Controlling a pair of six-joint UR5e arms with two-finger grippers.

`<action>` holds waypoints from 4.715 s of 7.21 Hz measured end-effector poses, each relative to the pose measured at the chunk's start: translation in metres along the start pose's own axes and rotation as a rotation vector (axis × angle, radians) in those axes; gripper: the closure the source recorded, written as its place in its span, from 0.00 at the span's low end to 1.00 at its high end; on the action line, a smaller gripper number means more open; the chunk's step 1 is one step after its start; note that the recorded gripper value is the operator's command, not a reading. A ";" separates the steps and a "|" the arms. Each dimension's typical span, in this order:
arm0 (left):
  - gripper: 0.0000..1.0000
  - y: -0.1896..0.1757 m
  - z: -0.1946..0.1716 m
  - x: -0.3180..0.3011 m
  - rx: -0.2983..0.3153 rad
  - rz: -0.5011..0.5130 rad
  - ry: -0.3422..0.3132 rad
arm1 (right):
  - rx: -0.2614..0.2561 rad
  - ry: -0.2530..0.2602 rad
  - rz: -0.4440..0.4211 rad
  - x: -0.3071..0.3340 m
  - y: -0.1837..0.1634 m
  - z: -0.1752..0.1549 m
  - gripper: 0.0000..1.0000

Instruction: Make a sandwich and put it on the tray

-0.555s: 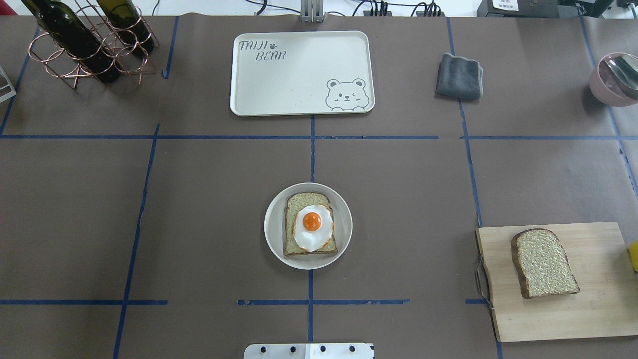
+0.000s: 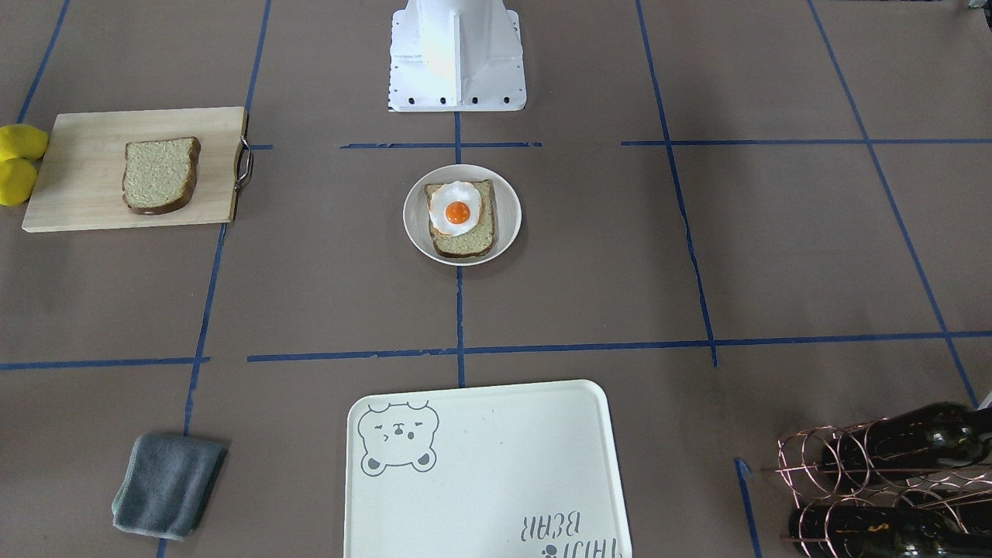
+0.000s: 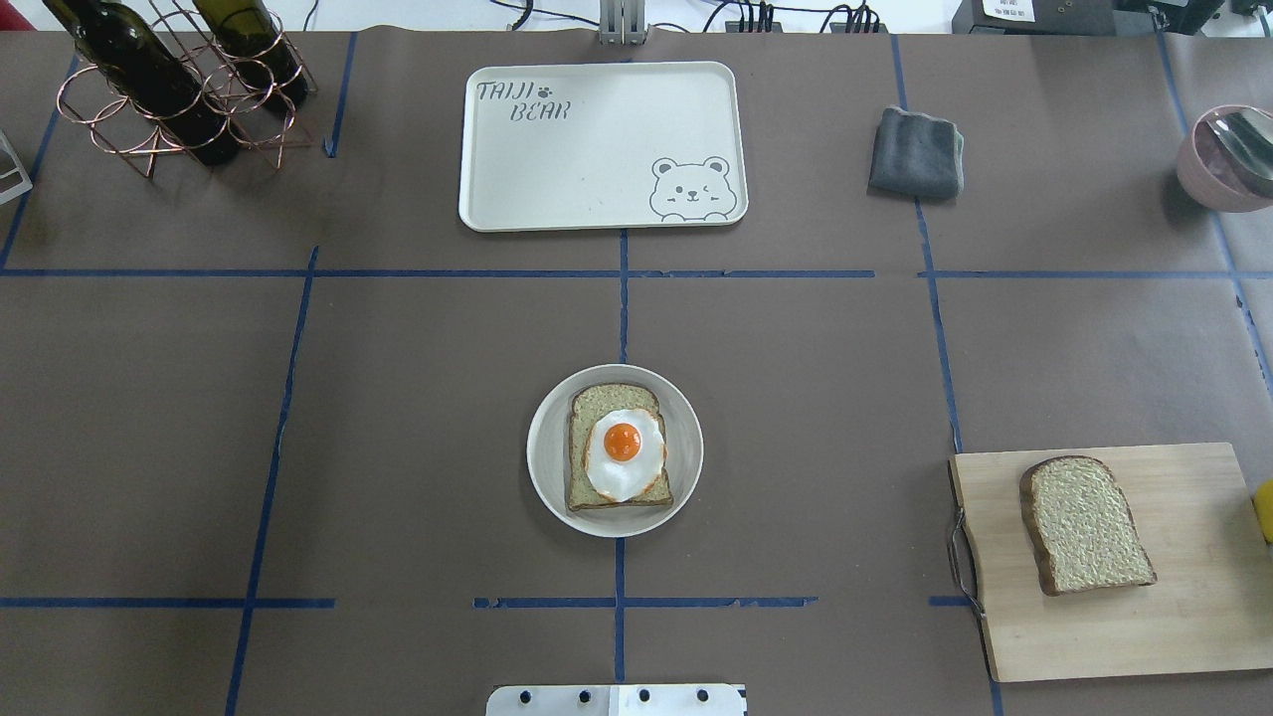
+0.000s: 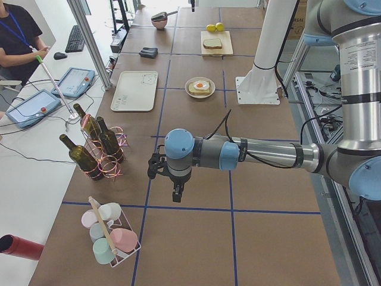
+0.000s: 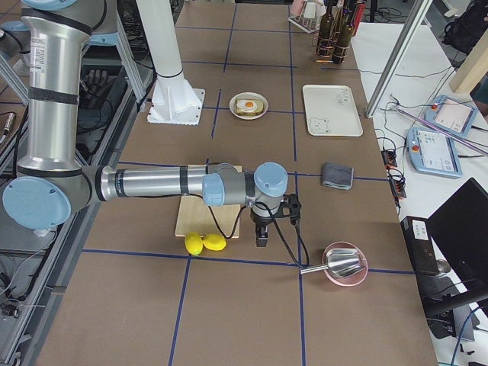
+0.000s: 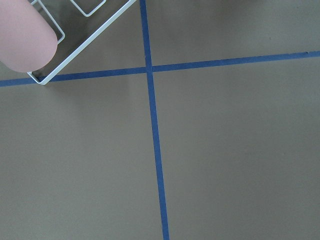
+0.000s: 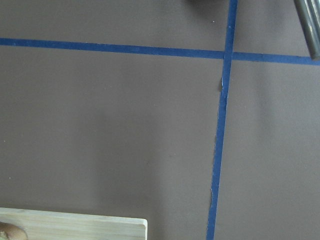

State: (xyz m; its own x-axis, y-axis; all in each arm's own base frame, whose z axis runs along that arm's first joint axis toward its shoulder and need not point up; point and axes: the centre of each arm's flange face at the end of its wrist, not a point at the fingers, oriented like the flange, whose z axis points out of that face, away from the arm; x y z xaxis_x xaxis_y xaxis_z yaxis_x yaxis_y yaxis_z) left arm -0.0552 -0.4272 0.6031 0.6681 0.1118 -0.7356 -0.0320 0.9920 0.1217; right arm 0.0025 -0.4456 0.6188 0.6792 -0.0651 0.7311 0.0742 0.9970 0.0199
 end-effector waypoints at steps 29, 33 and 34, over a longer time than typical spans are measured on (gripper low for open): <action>0.00 -0.004 -0.008 0.015 0.071 0.084 0.017 | -0.061 -0.173 0.064 -0.176 0.131 0.152 1.00; 0.00 -0.004 -0.008 0.018 0.071 0.086 0.040 | -0.050 -0.235 0.037 -0.204 0.130 0.127 1.00; 0.00 -0.005 -0.009 0.019 0.078 0.097 0.049 | -0.044 -0.269 0.048 -0.222 0.126 0.116 1.00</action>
State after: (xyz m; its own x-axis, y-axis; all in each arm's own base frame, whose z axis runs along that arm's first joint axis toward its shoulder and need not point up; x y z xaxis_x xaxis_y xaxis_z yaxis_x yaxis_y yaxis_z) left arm -0.0490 -0.4291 0.5822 0.6275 0.2113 -0.7494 -0.0357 0.9693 0.2434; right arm -0.2236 -0.3007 0.5377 0.4645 0.0014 0.8856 0.0824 0.9956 -0.0448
